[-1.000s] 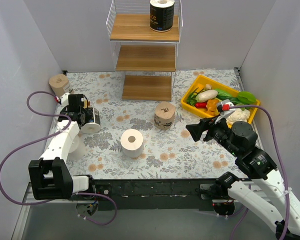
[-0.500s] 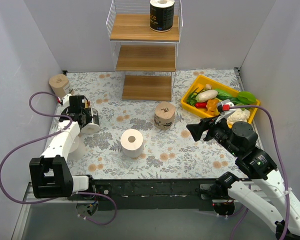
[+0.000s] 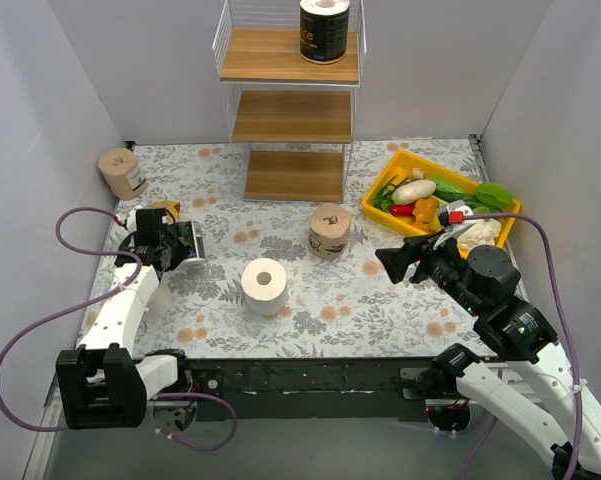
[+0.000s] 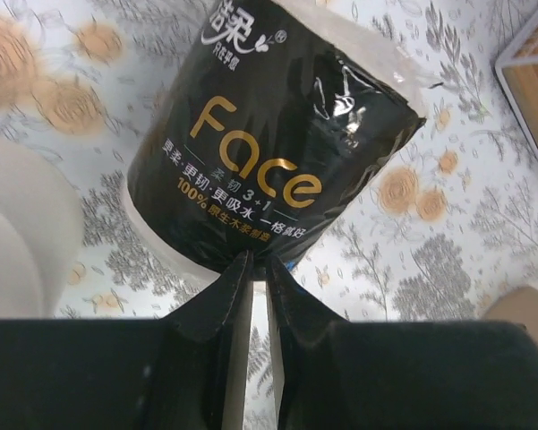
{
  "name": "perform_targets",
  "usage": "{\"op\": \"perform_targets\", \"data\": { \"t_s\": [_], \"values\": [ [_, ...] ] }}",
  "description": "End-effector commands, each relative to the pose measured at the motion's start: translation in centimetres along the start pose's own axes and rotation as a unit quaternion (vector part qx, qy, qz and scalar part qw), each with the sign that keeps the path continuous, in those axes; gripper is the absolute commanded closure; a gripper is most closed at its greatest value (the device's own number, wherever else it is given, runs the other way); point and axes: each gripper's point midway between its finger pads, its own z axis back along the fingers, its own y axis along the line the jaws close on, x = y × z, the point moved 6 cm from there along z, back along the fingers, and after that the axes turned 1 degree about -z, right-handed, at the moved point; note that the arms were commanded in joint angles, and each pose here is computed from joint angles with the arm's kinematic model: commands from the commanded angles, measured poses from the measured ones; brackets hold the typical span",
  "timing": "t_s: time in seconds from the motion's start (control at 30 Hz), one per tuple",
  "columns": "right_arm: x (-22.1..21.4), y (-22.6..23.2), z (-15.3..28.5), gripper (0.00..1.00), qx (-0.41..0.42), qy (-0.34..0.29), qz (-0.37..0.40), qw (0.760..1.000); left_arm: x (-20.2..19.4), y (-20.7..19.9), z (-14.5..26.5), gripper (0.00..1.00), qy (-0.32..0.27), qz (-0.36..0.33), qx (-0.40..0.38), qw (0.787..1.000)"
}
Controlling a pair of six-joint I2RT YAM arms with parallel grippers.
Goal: Place and organize the paper towels onto the shelf
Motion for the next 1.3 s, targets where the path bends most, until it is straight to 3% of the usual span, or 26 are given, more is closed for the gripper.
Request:
{"op": "perform_targets", "data": {
  "t_s": [0.0,0.4,0.5,0.6,0.7,0.87,1.03,1.27],
  "values": [
    [1.3,0.2,0.4,0.19,0.004,-0.032,0.009,0.999,-4.1,0.3,1.3,0.89,0.087,0.017,-0.009,0.996],
    [2.3,0.3,1.3,0.18,0.005,-0.051,0.02,0.998,-4.8,-0.4,4.4,0.84,0.072,0.044,-0.024,0.996],
    [2.6,0.4,1.5,0.18,0.005,-0.061,0.019,0.998,-1.5,-2.5,5.6,0.74,0.006,0.013,-0.07,0.997],
    [2.9,0.7,1.9,0.18,0.014,-0.061,0.017,0.998,2.8,-3.1,5.2,0.74,-0.052,-0.014,-0.006,0.999],
    [3.0,0.8,2.2,0.18,0.017,-0.06,0.015,0.998,5.0,-2.8,3.6,0.78,-0.047,-0.028,0.038,0.998],
    [3.3,0.8,2.6,0.19,0.02,-0.073,0.013,0.997,6.4,-2.8,2.1,0.78,-0.051,-0.022,0.028,0.998],
    [3.2,0.7,2.6,0.19,0.015,-0.071,0.019,0.997,6.4,-0.8,-0.3,0.82,-0.014,-0.009,0.061,0.998],
    [2.6,0.4,2.1,0.19,0.011,-0.071,0.024,0.997,5.9,-0.1,-1.5,0.83,-0.006,-0.005,0.057,0.998]
  ]
}}
